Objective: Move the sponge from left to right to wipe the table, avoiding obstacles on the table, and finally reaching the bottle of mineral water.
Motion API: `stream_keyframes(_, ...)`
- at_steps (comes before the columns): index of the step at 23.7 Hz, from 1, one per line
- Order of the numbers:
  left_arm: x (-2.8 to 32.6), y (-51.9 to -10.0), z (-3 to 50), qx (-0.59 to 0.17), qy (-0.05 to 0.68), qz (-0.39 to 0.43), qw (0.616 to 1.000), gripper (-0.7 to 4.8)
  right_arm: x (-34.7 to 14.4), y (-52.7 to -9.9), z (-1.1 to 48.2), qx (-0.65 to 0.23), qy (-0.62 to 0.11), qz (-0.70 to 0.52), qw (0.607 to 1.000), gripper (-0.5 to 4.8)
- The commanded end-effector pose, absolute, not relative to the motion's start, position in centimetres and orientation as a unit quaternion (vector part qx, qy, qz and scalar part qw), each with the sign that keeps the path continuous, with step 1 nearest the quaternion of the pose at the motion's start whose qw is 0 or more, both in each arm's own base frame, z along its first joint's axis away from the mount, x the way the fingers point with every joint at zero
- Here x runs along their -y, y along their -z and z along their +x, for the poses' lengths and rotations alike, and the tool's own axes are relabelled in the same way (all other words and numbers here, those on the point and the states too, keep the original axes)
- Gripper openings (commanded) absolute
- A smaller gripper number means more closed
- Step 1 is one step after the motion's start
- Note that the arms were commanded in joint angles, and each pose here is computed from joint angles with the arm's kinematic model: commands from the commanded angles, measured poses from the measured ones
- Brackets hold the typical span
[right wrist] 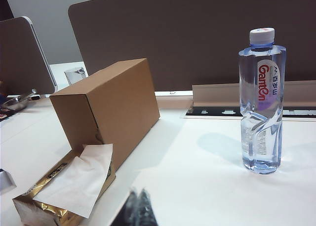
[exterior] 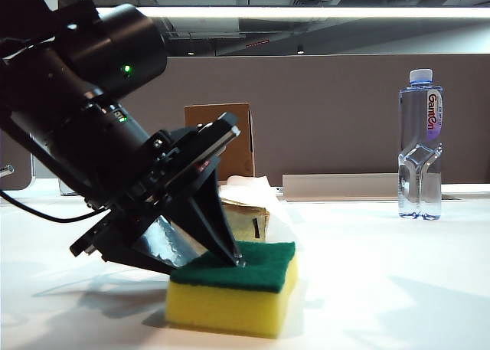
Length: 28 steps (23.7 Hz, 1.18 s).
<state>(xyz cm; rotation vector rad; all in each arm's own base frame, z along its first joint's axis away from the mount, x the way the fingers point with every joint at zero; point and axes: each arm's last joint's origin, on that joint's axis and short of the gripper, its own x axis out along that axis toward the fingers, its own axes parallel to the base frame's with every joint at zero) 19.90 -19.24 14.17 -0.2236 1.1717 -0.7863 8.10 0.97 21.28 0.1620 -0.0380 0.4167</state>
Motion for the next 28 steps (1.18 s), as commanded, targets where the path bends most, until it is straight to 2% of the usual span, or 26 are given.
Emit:
stream_keyframes(1, 19.0, -13.8, 19.6, -0.559, 0.348, -0.098, 0.746, 1.31, -1.0, -21.6, 8.0, 0.029, -0.208, 0.078, 0.974, -0.01)
stream_keyframes(7, 19.0, -13.8, 19.5, -0.561, 0.347, -0.097, 0.745, 1.32, -1.0, -21.6, 8.0, 0.029, -0.209, 0.078, 0.974, -0.01)
stream_keyframes(11, 18.9, -14.2, 19.5, -0.558, 0.345, -0.103, 0.748, 1.89, -1.0, -21.6, 8.0, 0.029, -0.210, 0.078, 0.974, -0.01)
stream_keyframes(24, 18.6, -15.6, 19.3, -0.538, 0.351, -0.111, 0.758, 1.89, -1.0, -21.6, 8.0, 0.031, -0.211, 0.078, 0.974, 0.00)
stream_keyframes(26, 18.6, -15.8, 19.3, -0.535, 0.353, -0.112, 0.759, 1.89, -1.0, -21.6, 8.0, 0.032, -0.211, 0.078, 0.974, 0.12)
stream_keyframes(28, 18.6, -16.1, 19.3, -0.530, 0.355, -0.113, 0.761, 2.10, -1.0, -21.7, 8.0, 0.031, -0.217, 0.082, 0.972, 0.53)
